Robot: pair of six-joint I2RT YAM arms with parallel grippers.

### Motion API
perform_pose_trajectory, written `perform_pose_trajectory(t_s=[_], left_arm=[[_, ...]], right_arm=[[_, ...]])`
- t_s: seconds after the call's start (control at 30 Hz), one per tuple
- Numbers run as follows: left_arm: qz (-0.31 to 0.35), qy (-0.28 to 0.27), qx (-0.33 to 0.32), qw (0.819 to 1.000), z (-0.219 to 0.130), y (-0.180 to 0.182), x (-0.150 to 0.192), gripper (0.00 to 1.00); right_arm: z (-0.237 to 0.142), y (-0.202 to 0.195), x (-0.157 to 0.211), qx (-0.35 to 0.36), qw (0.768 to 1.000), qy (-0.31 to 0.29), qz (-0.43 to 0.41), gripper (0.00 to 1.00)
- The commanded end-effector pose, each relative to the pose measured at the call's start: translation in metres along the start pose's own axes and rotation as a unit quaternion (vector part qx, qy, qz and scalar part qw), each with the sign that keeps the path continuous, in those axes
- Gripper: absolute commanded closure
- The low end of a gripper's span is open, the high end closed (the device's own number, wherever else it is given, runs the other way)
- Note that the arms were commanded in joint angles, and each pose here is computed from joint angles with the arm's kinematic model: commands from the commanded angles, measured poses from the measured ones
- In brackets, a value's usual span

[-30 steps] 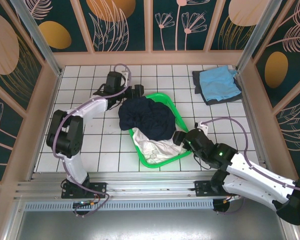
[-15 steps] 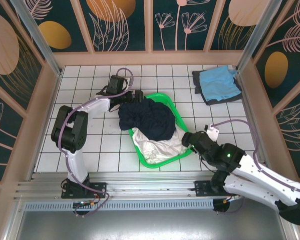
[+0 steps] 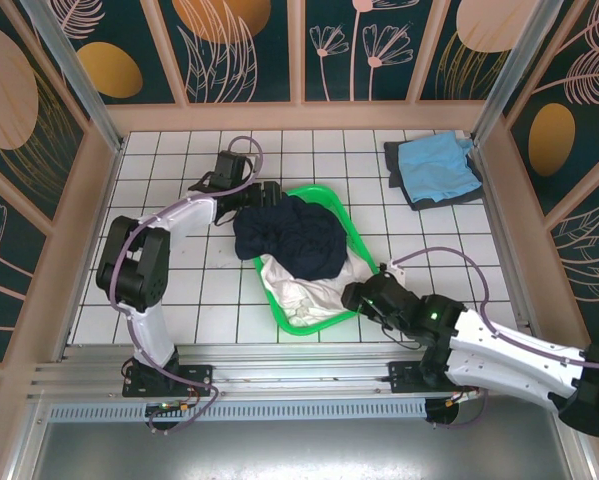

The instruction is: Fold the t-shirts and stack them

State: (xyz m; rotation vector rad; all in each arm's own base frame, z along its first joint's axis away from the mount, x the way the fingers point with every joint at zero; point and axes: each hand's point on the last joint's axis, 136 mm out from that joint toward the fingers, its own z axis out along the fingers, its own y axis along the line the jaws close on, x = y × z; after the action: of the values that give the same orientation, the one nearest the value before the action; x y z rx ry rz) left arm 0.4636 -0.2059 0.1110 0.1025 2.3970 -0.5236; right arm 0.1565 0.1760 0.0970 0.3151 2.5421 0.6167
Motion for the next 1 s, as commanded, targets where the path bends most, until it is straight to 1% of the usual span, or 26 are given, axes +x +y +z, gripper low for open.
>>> perform_pose_trajectory(t_s=[0.0, 0.07, 0.13, 0.2, 0.23, 0.27, 0.33, 0.4, 0.47, 0.57, 0.63, 0.67, 0.73, 0.8, 0.9, 0.97], left_arm=[[-0.017, -0.024, -0.049, 0.998, -0.029, 0.011, -0.016, 0.01], [-0.021, -0.041, -0.098, 0.994, -0.044, 0.023, -0.032, 0.01], [-0.033, -0.064, -0.153, 0.986, -0.066, 0.037, -0.052, 0.01], [-0.045, -0.08, -0.194, 0.977, -0.088, 0.047, -0.062, 0.01], [-0.052, -0.095, -0.205, 0.973, -0.107, 0.047, -0.068, 0.01], [-0.061, -0.102, -0.212, 0.97, -0.118, 0.049, -0.067, 0.01], [-0.09, -0.113, -0.213, 0.966, -0.141, 0.05, -0.057, 0.01], [-0.111, -0.127, -0.177, 0.97, -0.158, 0.041, -0.045, 0.01], [-0.119, -0.136, -0.144, 0.973, -0.169, 0.031, -0.029, 0.01], [-0.129, -0.136, -0.123, 0.975, -0.179, 0.026, -0.005, 0.02], [-0.138, -0.134, -0.113, 0.975, -0.18, 0.026, 0.004, 0.02], [-0.142, -0.133, -0.113, 0.974, -0.18, 0.026, 0.006, 0.02], [-0.149, -0.12, -0.106, 0.976, -0.173, 0.024, 0.01, 0.04], [-0.153, -0.109, -0.093, 0.978, -0.159, 0.015, 0.01, 0.08], [-0.148, -0.086, -0.069, 0.983, -0.129, -0.011, 0.011, 0.12], [-0.141, -0.063, -0.066, 0.986, -0.105, -0.03, 0.013, 0.17]], right_arm=[[0.009, 0.048, -0.02, -0.065, 0.997, -0.034, -0.007, 0.3], [0.015, 0.063, -0.024, -0.079, 0.996, -0.039, -0.011, 0.33], [0.021, 0.077, -0.026, -0.099, 0.994, -0.044, -0.011, 0.34], [0.029, 0.09, -0.026, -0.122, 0.992, -0.044, -0.009, 0.36], [0.033, 0.097, -0.024, -0.135, 0.99, -0.042, -0.011, 0.37], [0.037, 0.103, -0.023, -0.144, 0.989, -0.04, -0.013, 0.37], [0.047, 0.118, -0.021, -0.16, 0.986, -0.035, -0.022, 0.37], [0.057, 0.131, -0.02, -0.17, 0.984, -0.031, -0.032, 0.38], [0.069, 0.146, -0.019, -0.186, 0.981, -0.032, -0.05, 0.36], [0.091, 0.174, -0.021, -0.185, 0.978, -0.026, -0.094, 0.35], [0.099, 0.188, -0.023, -0.182, 0.977, -0.024, -0.113, 0.33], [0.1, 0.193, -0.025, -0.184, 0.975, -0.025, -0.121, 0.31], [0.097, 0.188, -0.027, -0.178, 0.976, -0.024, -0.126, 0.24], [0.088, 0.173, -0.034, -0.165, 0.978, -0.031, -0.123, 0.18], [0.066, 0.137, -0.048, -0.133, 0.983, -0.056, -0.109, 0.07], [0.049, 0.11, -0.061, -0.112, 0.986, -0.081, -0.089, 0.05]])
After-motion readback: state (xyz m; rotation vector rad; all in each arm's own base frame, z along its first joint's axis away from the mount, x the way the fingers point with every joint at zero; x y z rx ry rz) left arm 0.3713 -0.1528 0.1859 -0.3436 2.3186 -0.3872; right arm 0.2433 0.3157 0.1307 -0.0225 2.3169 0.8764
